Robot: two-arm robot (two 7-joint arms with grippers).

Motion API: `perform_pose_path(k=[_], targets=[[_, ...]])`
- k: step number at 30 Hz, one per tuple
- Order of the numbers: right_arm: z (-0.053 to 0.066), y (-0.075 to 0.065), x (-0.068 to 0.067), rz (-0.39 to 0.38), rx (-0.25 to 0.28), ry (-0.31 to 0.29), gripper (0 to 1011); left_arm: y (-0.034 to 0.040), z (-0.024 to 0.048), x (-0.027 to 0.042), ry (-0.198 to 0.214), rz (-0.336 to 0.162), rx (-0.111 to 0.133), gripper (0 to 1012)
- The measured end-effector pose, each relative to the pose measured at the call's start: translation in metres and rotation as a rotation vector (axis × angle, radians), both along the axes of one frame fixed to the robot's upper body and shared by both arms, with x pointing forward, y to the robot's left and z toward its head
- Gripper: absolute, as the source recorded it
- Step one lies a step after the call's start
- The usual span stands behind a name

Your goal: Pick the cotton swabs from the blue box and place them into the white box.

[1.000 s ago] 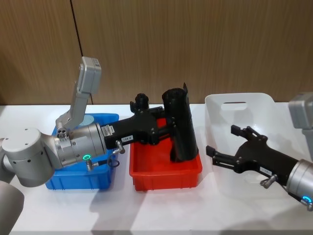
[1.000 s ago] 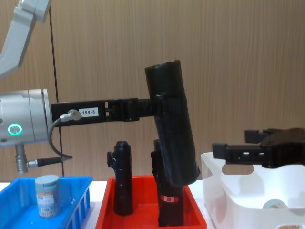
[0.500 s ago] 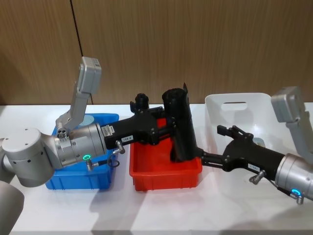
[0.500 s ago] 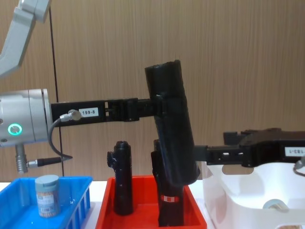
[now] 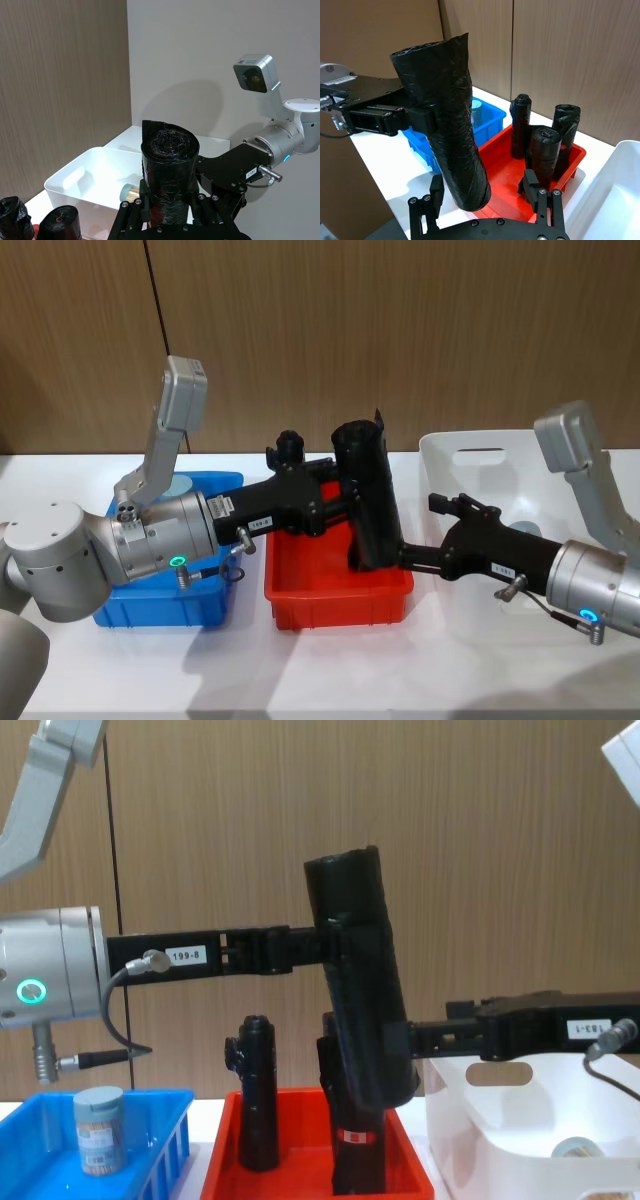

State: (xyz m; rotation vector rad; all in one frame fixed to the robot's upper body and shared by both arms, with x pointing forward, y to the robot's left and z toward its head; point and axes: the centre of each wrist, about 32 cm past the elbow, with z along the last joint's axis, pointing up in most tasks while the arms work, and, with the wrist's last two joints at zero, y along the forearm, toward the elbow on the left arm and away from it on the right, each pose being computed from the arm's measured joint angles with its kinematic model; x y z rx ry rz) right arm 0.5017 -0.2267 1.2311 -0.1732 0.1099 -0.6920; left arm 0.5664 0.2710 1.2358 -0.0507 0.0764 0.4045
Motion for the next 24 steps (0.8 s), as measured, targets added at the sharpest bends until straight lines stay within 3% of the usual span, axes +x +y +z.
perform_pose_path(k=[24], targets=[[0.0018,0.0100,0.0072,0.045,0.050,0.055,1001,0.0000,0.0000,0.0000,0.000,0.000,0.000,450]])
